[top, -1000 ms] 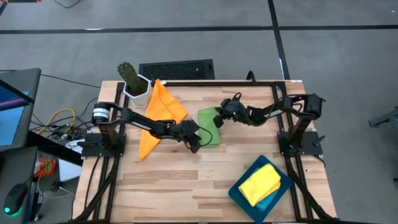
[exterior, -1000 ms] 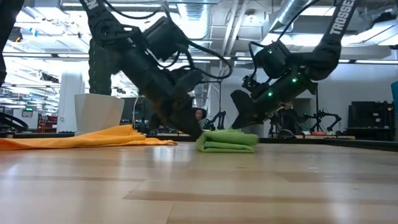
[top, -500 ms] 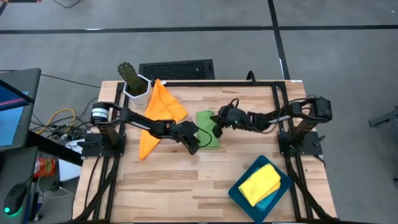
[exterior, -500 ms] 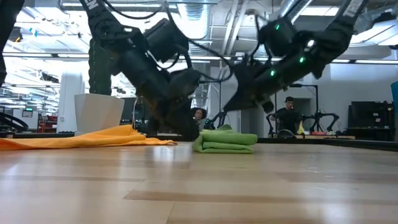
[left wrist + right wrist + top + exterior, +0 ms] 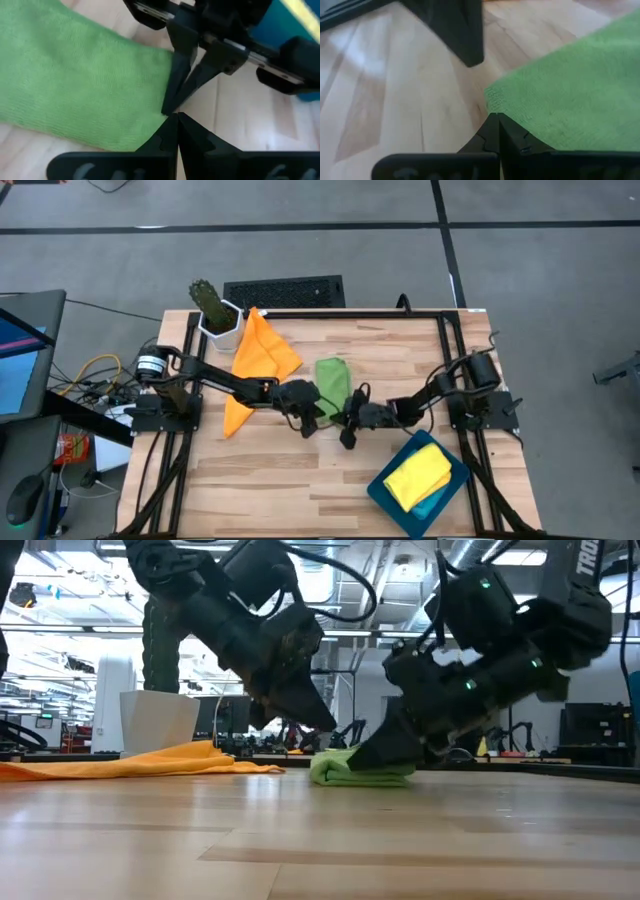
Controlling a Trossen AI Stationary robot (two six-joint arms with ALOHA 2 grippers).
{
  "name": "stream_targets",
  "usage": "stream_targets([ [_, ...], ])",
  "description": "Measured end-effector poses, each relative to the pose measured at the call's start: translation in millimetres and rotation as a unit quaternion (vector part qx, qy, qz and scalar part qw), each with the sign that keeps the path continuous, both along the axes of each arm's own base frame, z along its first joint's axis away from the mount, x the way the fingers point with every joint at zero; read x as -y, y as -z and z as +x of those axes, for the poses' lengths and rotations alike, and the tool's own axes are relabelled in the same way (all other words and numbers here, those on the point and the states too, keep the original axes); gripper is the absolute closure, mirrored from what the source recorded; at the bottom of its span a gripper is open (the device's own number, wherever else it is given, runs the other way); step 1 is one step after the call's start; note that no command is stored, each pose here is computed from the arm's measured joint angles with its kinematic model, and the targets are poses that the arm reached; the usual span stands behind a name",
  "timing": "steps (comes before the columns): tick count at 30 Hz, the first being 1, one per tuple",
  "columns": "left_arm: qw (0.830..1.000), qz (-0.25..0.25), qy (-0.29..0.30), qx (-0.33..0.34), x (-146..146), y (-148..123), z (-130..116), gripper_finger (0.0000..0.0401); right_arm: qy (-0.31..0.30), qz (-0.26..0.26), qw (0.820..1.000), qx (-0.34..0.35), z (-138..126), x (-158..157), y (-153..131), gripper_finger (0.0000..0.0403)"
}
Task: Fold microfiber towels
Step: Fold the green microfiber towel
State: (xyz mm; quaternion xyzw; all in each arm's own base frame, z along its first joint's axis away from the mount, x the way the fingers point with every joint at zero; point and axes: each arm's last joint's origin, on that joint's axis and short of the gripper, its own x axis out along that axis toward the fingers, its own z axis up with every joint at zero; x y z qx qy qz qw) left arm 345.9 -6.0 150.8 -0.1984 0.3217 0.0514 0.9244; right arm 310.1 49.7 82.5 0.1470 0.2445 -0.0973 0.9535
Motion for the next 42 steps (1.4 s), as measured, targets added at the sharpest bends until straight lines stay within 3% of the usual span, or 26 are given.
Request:
stream_targets([
  [9,0.999,0.028,-0.023,-0.020,4,23,5,0.0401,0.030,0.016,0.999,-0.006,-1,-9,21,0.0381],
  [13,0.999,0.041,-0.017,-0.018,4,23,5,0.0401,0.022,0.025,0.999,-0.008,-3,-9,6,0.0387],
  [18,0.999,0.045,-0.017,-0.018,4,25,6,0.0401,0.014,-0.035,0.999,0.029,-3,1,-34,0.0380],
  [22,0.999,0.037,-0.018,-0.013,4,29,7,0.0401,0.030,-0.084,0.996,0.028,-3,20,-45,0.0381],
  [27,0.999,0.023,-0.025,-0.005,4,40,12,0.0401,0.089,-0.104,0.991,-0.013,-3,55,-28,0.0389],
  [31,0.999,0.018,-0.029,-0.010,4,44,12,0.0401,0.127,-0.102,0.987,-0.001,-2,79,-19,0.0380],
  [36,0.999,0.021,-0.026,-0.019,4,45,11,0.0401,0.170,-0.081,0.981,-0.038,-6,97,-1,0.0382],
  [42,0.999,0.020,-0.028,-0.021,4,46,10,0.0401,0.134,-0.072,0.987,-0.044,-5,96,2,0.0387],
])
